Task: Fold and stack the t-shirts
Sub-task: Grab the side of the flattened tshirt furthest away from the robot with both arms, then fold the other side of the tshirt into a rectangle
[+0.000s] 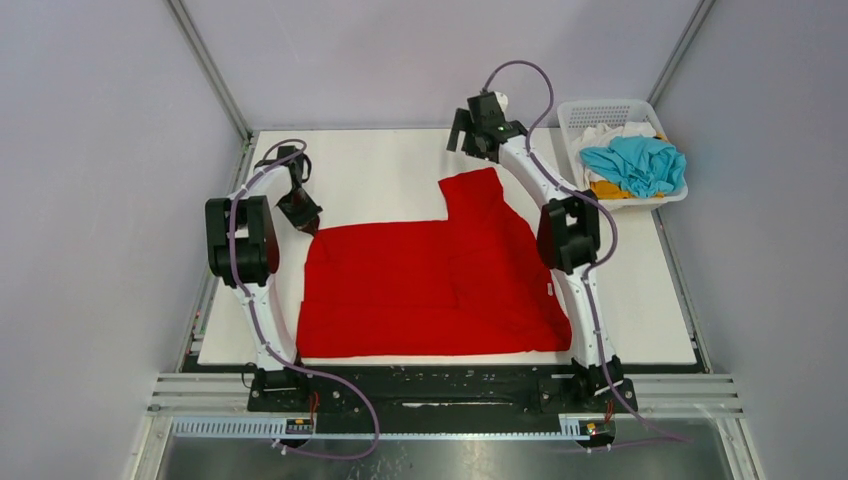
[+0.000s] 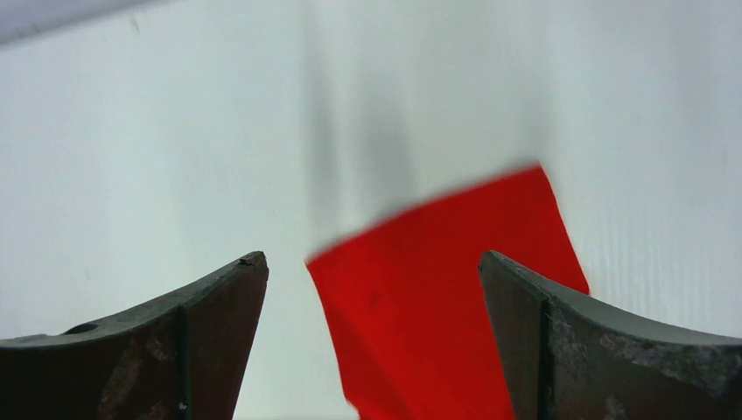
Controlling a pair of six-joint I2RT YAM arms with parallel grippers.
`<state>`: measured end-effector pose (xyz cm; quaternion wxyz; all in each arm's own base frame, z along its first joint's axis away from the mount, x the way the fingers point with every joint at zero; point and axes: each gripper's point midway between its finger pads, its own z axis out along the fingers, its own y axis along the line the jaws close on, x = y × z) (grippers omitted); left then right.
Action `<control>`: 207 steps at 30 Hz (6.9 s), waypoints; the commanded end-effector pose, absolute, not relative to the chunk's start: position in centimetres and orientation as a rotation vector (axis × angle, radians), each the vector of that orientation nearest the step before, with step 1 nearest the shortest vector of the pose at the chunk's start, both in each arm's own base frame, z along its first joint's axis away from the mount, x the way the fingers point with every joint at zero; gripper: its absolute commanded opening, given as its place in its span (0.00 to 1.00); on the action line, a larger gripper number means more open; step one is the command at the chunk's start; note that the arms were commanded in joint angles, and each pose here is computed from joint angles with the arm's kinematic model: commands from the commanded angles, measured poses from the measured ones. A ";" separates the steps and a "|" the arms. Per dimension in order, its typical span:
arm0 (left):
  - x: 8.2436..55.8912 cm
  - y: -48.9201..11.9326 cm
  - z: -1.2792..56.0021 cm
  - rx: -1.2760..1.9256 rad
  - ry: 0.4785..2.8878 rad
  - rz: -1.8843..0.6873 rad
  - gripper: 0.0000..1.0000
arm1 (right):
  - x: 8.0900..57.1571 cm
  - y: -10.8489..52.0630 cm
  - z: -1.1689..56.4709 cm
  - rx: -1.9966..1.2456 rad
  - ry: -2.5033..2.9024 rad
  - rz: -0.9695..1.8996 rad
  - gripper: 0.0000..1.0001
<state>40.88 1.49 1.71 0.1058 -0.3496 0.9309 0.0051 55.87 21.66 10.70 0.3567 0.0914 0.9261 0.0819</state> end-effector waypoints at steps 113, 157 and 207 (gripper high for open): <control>34.8 -1.1 8.7 -0.943 2.553 -0.110 0.00 | 35.3 15.2 15.0 -0.471 2.271 0.051 0.07; 26.1 -0.5 10.4 -1.022 2.375 -0.060 0.00 | 21.0 9.9 13.3 -0.253 2.494 0.000 0.13; 18.0 -9.0 2.9 -0.797 2.848 -0.307 0.99 | 21.9 14.1 4.5 -0.217 2.764 0.188 0.96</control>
